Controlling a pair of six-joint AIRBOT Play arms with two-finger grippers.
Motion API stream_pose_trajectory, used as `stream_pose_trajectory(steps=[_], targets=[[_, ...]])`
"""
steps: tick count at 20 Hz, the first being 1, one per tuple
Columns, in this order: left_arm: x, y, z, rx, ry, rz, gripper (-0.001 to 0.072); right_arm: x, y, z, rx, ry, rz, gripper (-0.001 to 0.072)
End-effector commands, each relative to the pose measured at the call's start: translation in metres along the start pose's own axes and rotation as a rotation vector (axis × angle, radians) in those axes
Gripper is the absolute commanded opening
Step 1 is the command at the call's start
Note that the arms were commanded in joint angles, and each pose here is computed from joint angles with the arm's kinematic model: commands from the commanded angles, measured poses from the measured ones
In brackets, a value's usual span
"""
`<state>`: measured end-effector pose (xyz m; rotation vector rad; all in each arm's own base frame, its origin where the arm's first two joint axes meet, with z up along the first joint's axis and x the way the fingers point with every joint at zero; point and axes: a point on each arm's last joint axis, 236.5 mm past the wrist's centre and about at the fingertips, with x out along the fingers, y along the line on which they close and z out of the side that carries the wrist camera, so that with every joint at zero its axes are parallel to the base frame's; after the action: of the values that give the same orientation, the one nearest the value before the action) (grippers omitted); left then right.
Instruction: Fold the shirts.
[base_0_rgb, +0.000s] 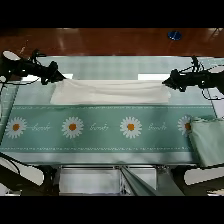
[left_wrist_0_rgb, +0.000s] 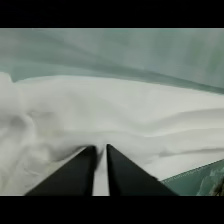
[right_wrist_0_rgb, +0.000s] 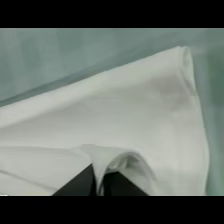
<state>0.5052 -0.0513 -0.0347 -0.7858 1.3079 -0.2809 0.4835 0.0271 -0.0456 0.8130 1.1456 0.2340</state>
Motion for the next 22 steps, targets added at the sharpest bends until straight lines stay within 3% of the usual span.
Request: stream_pose_trajectory(steps=[1,8,14,17,18,19,20,21,22], targets=[[0.014,0.005,0.006,0.002,0.032,0.001,0.0502,0.008,-0.014,0.017,0.019,-0.040,-0.022,0.0413],[-0.092,0.013,0.028,0.075,-0.115,0.064,0.0506,-0.045,-0.082,0.013,0.127,-0.009,-0.193,0.0412],[-0.115,-0.070,0.028,0.284,-0.348,0.050,0.0506,0.012,-0.059,-0.013,0.177,0.104,-0.050,0.0412],[-0.093,-0.105,0.009,0.357,-0.315,0.023,0.0506,0.043,-0.039,-0.034,0.141,0.173,-0.021,0.0403],[-0.080,-0.114,0.001,0.376,-0.290,0.015,0.0506,0.049,-0.030,-0.037,0.115,0.179,-0.012,0.0347],[-0.068,-0.121,-0.006,0.393,-0.264,0.009,0.0506,0.054,-0.021,-0.039,0.093,0.181,-0.001,0.0236],[-0.055,-0.128,-0.014,0.409,-0.235,0.003,0.0505,0.055,-0.010,-0.040,0.068,0.188,0.024,0.0061],[-0.044,-0.134,-0.022,0.424,-0.211,-0.002,0.0502,0.050,0.001,-0.041,0.039,0.198,0.045,0.0015],[-0.033,-0.141,-0.031,0.441,-0.185,-0.007,0.0416,0.042,0.011,-0.041,0.010,0.198,0.049,0.0015]])
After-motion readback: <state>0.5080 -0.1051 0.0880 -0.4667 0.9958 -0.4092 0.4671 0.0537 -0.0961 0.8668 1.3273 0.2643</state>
